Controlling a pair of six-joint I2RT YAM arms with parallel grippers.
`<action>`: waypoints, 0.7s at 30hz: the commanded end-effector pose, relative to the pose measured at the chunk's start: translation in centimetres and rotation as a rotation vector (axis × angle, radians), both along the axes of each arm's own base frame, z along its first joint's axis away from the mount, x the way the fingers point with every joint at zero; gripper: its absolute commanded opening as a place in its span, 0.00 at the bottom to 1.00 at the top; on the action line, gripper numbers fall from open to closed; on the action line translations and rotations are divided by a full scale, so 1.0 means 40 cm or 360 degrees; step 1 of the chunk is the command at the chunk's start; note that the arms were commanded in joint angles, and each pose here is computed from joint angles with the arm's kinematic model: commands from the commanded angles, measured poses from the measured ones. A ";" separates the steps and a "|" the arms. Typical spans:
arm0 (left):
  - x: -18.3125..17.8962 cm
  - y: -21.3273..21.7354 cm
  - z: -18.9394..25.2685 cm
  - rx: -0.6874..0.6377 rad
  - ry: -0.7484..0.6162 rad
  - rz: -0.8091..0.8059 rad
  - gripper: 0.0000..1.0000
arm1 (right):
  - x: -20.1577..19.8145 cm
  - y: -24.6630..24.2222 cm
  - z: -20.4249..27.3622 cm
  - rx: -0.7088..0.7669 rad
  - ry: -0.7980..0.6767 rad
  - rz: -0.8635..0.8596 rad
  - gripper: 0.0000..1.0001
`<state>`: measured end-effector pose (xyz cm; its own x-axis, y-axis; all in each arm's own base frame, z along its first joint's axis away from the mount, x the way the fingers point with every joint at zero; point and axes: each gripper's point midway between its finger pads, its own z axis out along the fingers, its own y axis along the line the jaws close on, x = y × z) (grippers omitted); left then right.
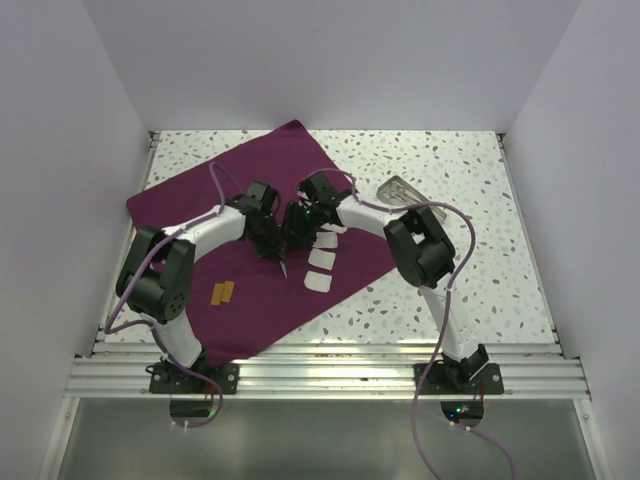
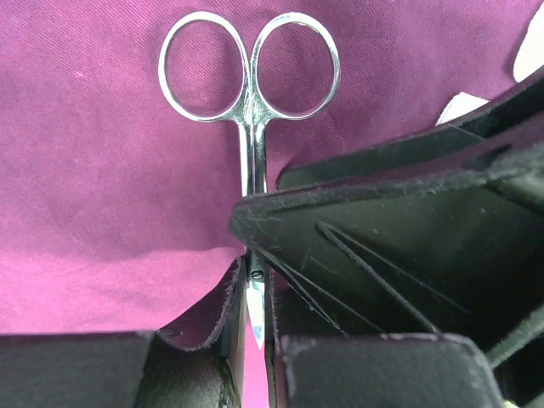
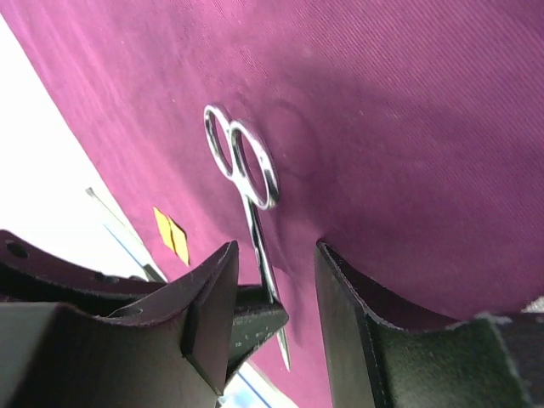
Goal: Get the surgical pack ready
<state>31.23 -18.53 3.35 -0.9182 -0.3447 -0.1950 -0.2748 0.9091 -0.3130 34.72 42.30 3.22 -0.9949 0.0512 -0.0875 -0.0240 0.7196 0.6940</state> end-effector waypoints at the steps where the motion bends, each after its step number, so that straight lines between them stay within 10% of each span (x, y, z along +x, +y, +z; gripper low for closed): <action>1: 0.032 -0.019 0.062 -0.0087 -0.0153 -0.0035 0.00 | -0.004 0.049 0.023 0.0085 -0.0019 0.0046 0.45; 8: 0.029 -0.021 0.067 -0.0101 -0.0161 -0.0042 0.00 | -0.012 0.071 0.015 0.0116 -0.0016 0.0091 0.38; 16: 0.027 -0.035 0.074 -0.0141 -0.0172 -0.0091 0.00 | 0.000 0.068 0.073 0.0119 -0.0148 0.0174 0.00; 21: 0.036 -0.045 0.126 -0.0192 -0.0270 -0.0137 0.44 | 0.050 -0.014 0.130 -0.0102 -0.0351 0.0212 0.00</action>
<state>30.92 -19.01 4.63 -0.9269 -0.3127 -0.2074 -0.2254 0.9059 -0.3585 35.00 42.91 3.39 -0.9857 -0.0468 -0.1619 -0.1435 0.7365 0.6610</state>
